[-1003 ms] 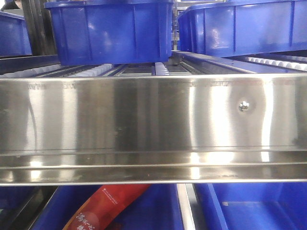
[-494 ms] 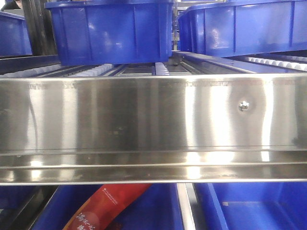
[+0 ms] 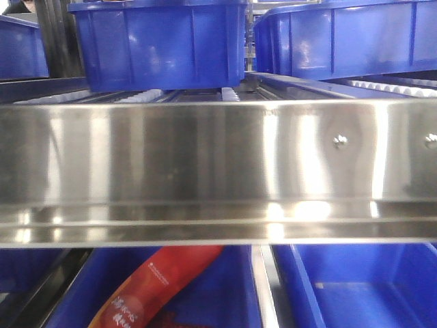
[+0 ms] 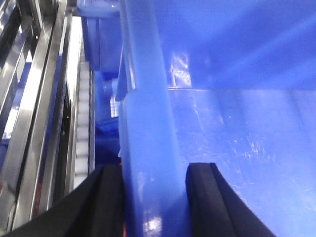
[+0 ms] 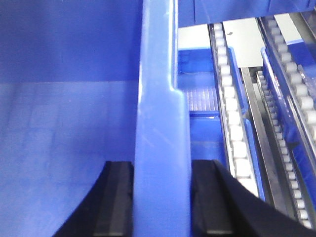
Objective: Move blue bin to conveyor side
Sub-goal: 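Hold the blue bin with both grippers while backing away from the shelf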
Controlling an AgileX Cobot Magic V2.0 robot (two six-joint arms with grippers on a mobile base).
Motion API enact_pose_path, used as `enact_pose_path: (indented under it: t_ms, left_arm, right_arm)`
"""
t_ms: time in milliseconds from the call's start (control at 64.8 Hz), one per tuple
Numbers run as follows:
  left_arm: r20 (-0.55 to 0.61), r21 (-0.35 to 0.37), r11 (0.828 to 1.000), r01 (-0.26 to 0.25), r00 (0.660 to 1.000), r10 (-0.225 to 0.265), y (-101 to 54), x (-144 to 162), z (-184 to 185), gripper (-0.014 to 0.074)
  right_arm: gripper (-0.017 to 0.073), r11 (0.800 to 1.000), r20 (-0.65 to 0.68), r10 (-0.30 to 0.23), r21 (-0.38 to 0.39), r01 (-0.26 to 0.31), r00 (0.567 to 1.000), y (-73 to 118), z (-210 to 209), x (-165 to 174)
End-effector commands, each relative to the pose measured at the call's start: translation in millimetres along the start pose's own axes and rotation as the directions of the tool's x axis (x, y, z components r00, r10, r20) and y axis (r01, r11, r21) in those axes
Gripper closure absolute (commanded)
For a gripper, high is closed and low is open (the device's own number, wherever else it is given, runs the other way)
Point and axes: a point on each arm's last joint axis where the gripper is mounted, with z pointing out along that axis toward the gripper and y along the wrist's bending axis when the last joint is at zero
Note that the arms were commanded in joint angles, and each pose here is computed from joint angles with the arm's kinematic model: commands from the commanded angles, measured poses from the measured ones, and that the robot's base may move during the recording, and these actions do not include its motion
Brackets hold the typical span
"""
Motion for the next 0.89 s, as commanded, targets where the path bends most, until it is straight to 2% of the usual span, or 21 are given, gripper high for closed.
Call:
enact_pose_path:
  t_ms: [0,879]
  left_arm:
    - [0.14,-0.001,1.0,-0.027,0.99,0.027,-1.7,-9.7,-15.3,0.062]
    - [0.146,0.0,1.0,-0.028,0.989,0.028,-1.9,-9.2,-18.2,0.062]
  right_arm:
    - [0.0646,0.998,0.131,-0.027,0.054,0.02,0.991,-5.8,-13.3,-9.1]
    - [0.0646,0.998,0.131,-0.027,0.054,0.02,0.991,-5.8,-13.3,-9.1]
